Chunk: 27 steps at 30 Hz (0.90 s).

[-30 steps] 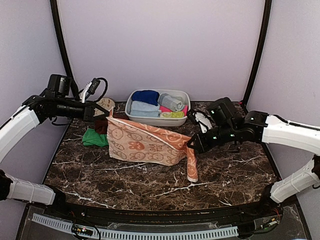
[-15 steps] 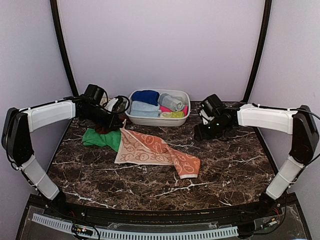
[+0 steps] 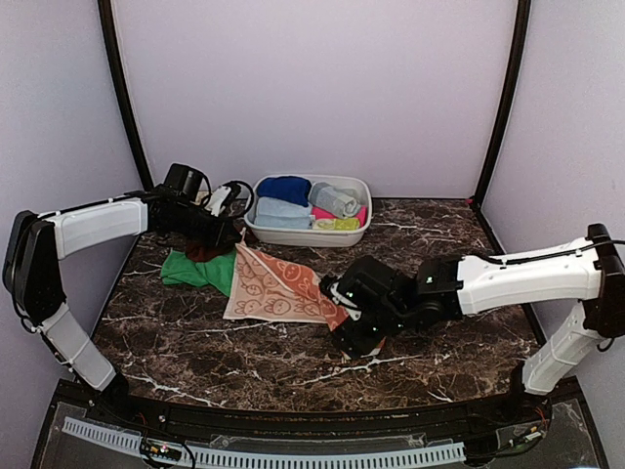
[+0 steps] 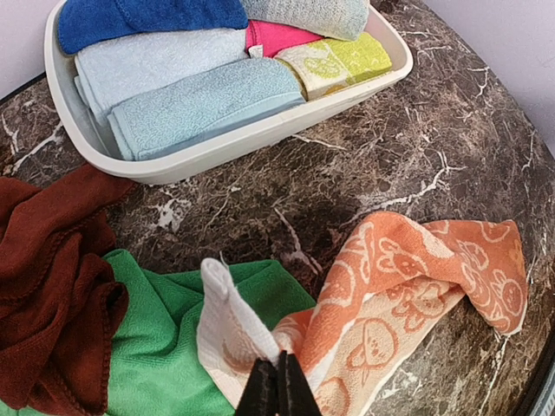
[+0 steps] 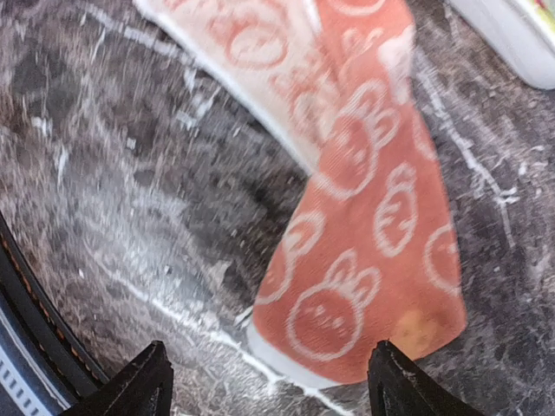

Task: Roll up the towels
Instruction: Adjust the towel at the center of the board.

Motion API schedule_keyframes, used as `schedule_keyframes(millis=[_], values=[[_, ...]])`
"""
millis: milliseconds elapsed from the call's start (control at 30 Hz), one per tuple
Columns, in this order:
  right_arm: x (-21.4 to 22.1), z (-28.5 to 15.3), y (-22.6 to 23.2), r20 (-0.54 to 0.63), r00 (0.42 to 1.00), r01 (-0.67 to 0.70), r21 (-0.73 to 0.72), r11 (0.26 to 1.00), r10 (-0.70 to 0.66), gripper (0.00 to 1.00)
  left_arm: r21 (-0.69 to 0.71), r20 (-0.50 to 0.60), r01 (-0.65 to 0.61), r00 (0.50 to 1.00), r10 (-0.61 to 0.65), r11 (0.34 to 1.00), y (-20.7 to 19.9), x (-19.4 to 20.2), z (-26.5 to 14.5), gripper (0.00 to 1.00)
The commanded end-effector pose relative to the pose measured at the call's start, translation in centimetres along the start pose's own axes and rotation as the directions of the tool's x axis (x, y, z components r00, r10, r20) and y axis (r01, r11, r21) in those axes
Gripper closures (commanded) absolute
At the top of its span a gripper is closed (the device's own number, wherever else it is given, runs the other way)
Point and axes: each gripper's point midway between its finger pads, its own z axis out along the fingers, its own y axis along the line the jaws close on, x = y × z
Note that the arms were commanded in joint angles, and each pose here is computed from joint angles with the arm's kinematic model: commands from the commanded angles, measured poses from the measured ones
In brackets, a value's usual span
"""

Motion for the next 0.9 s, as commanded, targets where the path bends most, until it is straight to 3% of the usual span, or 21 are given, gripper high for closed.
schedule_keyframes(millis=[0,200,333,433,533,567,733,867], values=[[4.6,2.0,1.7,-0.121,0.989,0.091,0.020,0.996,-0.088,0.22,0.005,0.022,-0.028,0.999,0.028,1.000,-0.5,-0.2,-0.9,1.00],[6.4,5.3,0.9,-0.185,0.976,0.134,0.099,0.986,-0.114,0.25,0.017,0.019,-0.038,0.999,0.037,0.999,-0.9,-0.1,-1.5,1.00],[6.3,7.1,-0.6,-0.213,0.974,0.119,0.192,0.974,-0.077,0.38,0.020,0.023,-0.054,0.998,0.054,0.998,-1.2,-0.2,-2.1,1.00],[6.0,7.6,-0.8,-0.201,0.978,0.103,0.217,0.971,-0.059,0.56,0.031,0.021,-0.066,0.998,0.065,0.997,-1.5,0.0,-2.5,1.00],[4.7,6.9,-0.7,-0.156,0.987,0.062,0.209,0.976,-0.029,0.94,0.035,0.018,-0.072,0.997,0.071,0.997,-1.7,0.3,-2.9,1.00],[4.0,6.3,-0.4,-0.132,0.991,0.044,0.194,0.980,-0.019,1.00,0.036,0.016,-0.077,0.997,0.076,0.996,-1.8,0.4,-3.0,1.00],[2.0,2.5,0.9,-0.064,0.996,-0.050,0.081,0.995,0.055,1.00,0.041,0.021,-0.098,0.995,0.098,0.994,-2.4,0.5,-4.3,1.00],[0.9,-2.5,3.0,-0.010,0.985,-0.173,-0.159,0.972,0.174,1.00,0.062,0.011,-0.113,0.994,0.112,0.992,-3.3,1.0,-6.1,1.00]])
